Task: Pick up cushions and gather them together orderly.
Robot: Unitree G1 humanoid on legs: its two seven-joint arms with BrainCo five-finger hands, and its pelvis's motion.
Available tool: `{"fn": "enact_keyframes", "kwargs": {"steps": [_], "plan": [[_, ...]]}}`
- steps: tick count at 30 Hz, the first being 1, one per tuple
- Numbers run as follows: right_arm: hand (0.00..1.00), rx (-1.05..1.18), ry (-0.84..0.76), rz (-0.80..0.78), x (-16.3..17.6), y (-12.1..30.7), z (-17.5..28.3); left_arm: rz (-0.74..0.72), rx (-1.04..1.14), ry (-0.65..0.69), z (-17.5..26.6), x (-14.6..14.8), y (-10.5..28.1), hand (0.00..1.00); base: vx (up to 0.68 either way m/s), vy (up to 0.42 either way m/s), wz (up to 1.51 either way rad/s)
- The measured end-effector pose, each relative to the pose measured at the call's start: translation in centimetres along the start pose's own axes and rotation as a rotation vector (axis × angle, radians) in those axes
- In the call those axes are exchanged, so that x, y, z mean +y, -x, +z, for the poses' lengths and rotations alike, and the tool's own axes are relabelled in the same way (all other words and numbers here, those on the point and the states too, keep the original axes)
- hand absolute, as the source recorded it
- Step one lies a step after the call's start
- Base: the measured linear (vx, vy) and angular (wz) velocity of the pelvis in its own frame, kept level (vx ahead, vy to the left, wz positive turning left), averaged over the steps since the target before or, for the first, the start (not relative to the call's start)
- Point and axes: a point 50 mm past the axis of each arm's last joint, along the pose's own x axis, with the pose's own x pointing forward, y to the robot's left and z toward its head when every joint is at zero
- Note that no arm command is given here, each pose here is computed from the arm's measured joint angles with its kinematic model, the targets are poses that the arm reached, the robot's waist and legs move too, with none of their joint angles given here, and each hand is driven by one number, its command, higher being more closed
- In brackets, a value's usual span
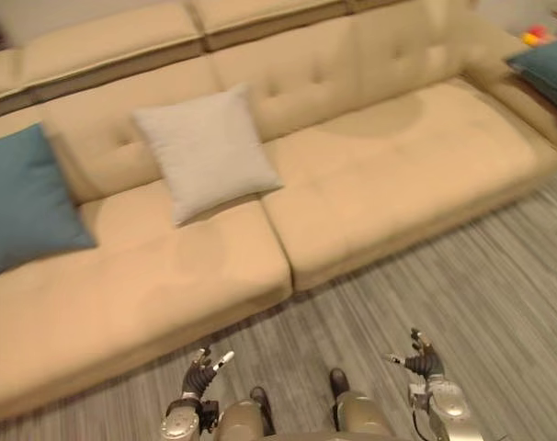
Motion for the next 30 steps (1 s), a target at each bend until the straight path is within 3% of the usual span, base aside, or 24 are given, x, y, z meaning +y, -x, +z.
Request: {"fn": "enact_keyframes", "kwargs": {"steps": [7,16,30], "plan": [[0.00,-0.028,0.029,0.033,1.2,-0.7,1.2,-0.032,-0.066,-0.050,1.9,-0.2,-0.7,0.00,0.11,-0.046,-2.02],[0.00,0.066,0.071,0.089,2.8,-0.2,-0.9,-0.109,-0.100,-0.032,3.2,-3.2,-1.2,0.00,0.30,-0.072,-1.70],[0.00,0.124,0.057,0.116,4.7,-0.4,-1.6,-0.046,-0.027,-0.012,1.0,-2.2,-0.1,0.00,0.54,0.236,-0.35]]}}
